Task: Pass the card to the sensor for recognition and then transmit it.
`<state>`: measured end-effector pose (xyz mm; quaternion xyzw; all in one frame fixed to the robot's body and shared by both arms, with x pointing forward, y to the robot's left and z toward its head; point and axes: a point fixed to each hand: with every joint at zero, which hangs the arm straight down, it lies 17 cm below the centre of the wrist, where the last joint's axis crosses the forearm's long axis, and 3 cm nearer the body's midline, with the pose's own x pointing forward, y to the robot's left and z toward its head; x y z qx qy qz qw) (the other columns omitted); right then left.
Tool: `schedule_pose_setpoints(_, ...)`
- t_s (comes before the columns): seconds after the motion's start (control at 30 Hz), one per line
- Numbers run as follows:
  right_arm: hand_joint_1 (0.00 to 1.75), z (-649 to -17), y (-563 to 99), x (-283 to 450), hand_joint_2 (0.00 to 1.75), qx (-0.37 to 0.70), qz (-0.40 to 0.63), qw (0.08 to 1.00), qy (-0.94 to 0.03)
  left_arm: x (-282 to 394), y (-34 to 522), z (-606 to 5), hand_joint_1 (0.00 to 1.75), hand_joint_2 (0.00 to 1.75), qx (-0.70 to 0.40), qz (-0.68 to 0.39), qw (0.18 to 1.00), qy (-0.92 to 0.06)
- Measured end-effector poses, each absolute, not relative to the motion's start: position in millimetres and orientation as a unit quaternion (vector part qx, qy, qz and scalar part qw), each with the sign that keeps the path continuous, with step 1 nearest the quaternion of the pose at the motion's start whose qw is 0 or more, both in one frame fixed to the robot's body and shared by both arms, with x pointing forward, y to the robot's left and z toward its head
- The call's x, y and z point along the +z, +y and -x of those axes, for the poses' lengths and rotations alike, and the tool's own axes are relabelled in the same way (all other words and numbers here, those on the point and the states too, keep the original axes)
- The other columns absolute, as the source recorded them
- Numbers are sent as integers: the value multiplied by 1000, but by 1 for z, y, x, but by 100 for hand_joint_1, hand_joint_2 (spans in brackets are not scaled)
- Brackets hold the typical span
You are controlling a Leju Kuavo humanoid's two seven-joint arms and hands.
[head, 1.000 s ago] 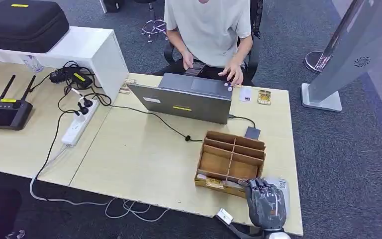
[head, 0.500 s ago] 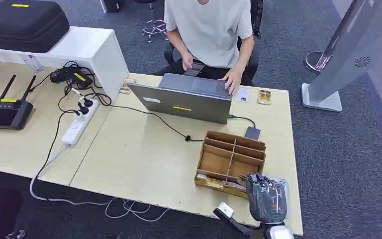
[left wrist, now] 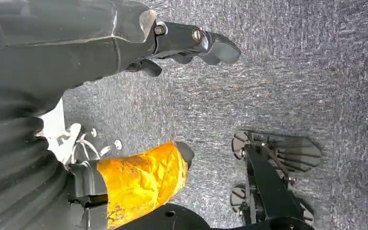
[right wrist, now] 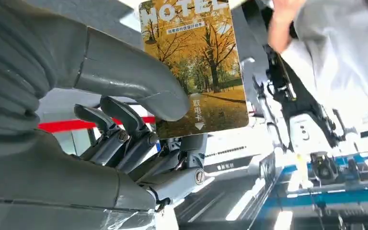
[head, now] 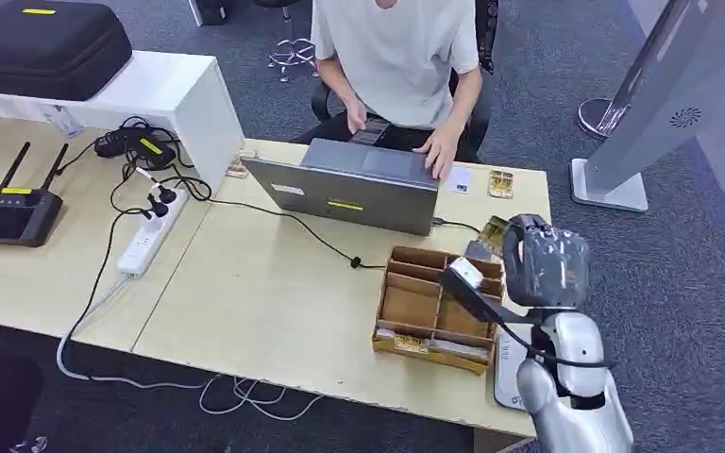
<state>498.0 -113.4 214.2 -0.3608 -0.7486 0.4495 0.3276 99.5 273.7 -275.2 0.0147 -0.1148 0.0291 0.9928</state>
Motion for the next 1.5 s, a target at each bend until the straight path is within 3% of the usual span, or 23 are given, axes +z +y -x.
schedule_pose_setpoints(0.4,175,-544,-116,262,175,435,398,324,-740,-275,272,-100,0,175,15,-11,993,-115)
schedule_pose_setpoints(0.67,175,-599,-147,276,175,422,470,384,-673,-273,268,-109,0,175,-1,-3,992,-129)
schedule_pose_setpoints(0.7,0,-603,-149,275,175,423,473,388,-668,-272,267,-110,0,175,-1,-3,992,-130)
schedule_pose_setpoints(1.2,0,-617,-166,233,175,433,463,440,-636,-272,266,-110,0,175,0,1,991,-132)
schedule_pose_setpoints(1.5,0,-624,-302,215,175,228,399,602,-653,-274,270,-102,0,175,3,-8,993,-116)
